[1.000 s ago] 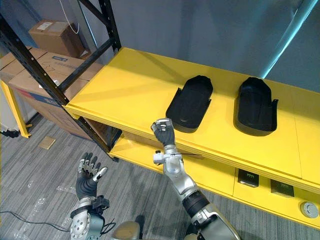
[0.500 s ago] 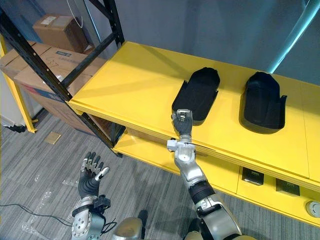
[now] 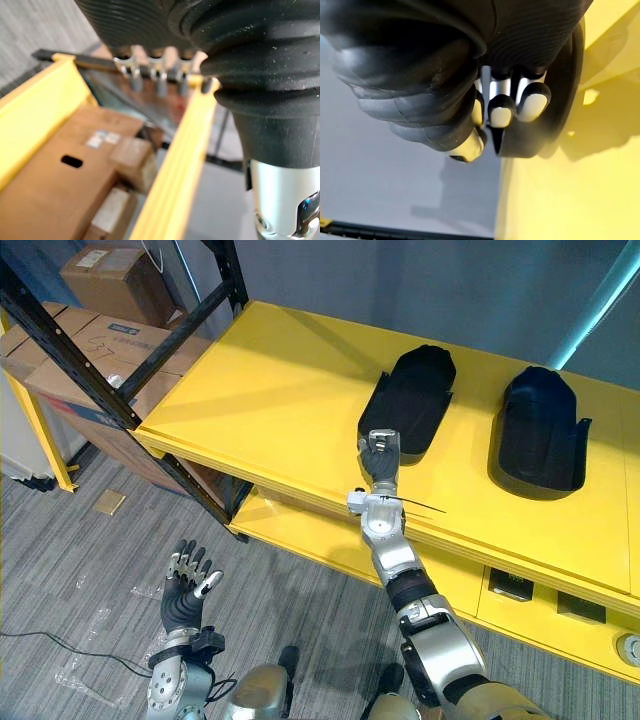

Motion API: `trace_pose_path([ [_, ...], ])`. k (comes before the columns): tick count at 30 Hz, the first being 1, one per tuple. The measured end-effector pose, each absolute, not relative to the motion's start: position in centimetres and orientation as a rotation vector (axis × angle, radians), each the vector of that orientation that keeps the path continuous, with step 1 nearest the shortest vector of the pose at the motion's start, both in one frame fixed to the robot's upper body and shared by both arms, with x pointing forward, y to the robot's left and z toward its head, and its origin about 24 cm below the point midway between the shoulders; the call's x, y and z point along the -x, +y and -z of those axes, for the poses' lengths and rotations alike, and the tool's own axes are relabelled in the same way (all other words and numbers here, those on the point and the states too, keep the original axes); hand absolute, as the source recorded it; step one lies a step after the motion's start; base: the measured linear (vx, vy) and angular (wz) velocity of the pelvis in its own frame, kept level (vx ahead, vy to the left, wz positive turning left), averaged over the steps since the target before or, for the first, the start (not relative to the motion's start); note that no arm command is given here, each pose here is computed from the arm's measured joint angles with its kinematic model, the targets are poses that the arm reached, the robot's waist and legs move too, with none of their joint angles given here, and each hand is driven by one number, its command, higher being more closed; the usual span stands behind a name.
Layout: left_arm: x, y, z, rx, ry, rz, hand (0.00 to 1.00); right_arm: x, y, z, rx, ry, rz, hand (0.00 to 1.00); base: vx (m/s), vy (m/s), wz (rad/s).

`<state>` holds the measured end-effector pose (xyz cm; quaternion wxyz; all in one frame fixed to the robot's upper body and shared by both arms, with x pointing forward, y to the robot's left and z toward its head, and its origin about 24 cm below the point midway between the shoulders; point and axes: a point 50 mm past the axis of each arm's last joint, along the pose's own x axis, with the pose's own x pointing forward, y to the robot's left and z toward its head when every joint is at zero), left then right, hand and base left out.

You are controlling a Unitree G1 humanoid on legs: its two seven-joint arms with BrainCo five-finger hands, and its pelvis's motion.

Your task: Walk over and take plastic housings, then place them on the shelf

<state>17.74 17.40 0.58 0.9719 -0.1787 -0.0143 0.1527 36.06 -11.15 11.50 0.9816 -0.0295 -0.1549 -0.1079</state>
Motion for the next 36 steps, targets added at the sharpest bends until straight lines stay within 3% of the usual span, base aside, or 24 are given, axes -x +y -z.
trace_pose_path([
  [12,-18.2,17.1,-0.9,0.365,-0.05,-0.281,0.0,-35.2,-10.4,-12.3,0.088,-0.385,0.174,1.0,0.01,0.002,-0.04],
  [13,-18.3,17.0,-1.1,0.367,-0.067,-0.272,0.0,-34.0,-9.8,-13.3,0.048,-0.449,0.141,0.0,0.09,0.022,-0.4],
  [18,-18.5,16.9,-3.1,0.371,-0.17,-0.246,0.0,-26.4,-9.7,-14.7,-0.1,-0.614,0.015,0.0,0.06,0.039,-0.54],
  [25,-20.0,15.8,-6.0,0.359,-0.295,-0.174,0.0,-19.1,-19.2,-9.8,-0.015,-0.413,0.395,0.0,0.03,0.039,-0.97],
  [32,-21.2,12.5,-8.0,0.417,-0.351,-0.028,0.0,-14.3,-22.0,-6.6,0.02,-0.216,0.567,0.0,-0.01,0.009,-0.88],
  [36,-21.8,10.7,-8.0,0.433,-0.313,0.037,0.0,-12.0,-23.6,-5.6,-0.073,-0.155,0.682,0.0,-0.07,-0.035,-0.55],
])
